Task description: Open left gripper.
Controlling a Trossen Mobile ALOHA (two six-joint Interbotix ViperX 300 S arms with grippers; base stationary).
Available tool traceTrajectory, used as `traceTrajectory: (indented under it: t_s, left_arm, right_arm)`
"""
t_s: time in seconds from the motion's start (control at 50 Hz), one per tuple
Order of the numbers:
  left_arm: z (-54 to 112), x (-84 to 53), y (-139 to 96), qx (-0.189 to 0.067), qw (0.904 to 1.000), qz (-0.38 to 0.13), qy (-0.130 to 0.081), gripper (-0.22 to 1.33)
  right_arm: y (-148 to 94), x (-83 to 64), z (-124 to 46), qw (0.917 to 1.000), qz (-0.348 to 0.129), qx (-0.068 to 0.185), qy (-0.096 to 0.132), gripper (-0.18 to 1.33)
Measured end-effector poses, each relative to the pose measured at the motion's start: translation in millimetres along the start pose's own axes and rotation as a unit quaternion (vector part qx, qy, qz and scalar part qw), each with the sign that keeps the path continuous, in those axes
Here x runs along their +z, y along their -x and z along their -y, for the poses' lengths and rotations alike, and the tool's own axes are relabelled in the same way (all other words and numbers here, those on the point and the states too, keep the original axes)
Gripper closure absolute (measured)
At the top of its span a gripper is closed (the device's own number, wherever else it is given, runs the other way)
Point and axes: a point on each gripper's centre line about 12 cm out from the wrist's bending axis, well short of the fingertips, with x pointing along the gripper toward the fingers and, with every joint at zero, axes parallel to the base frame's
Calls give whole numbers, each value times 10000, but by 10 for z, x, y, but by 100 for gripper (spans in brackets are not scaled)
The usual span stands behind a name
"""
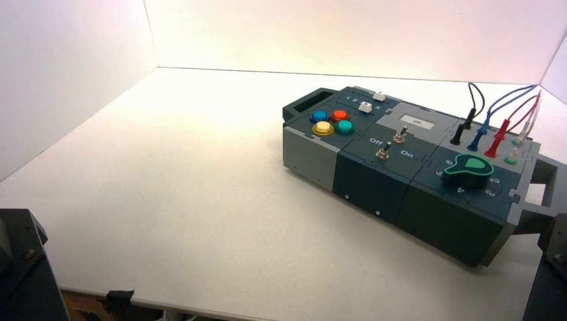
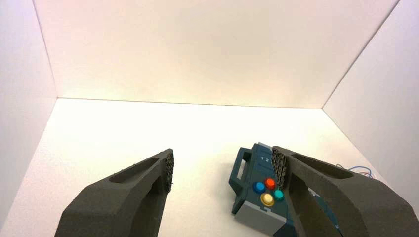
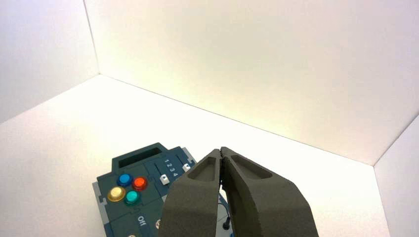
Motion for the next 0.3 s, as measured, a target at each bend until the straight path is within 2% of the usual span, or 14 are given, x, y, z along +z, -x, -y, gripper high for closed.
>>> traceTrajectory:
  t_s: [0.3]
  left_arm:
    - [-1,11,0,3,10000,46,0,-21]
  right_arm:
    - [0,0,0,10000,0,0,8,129]
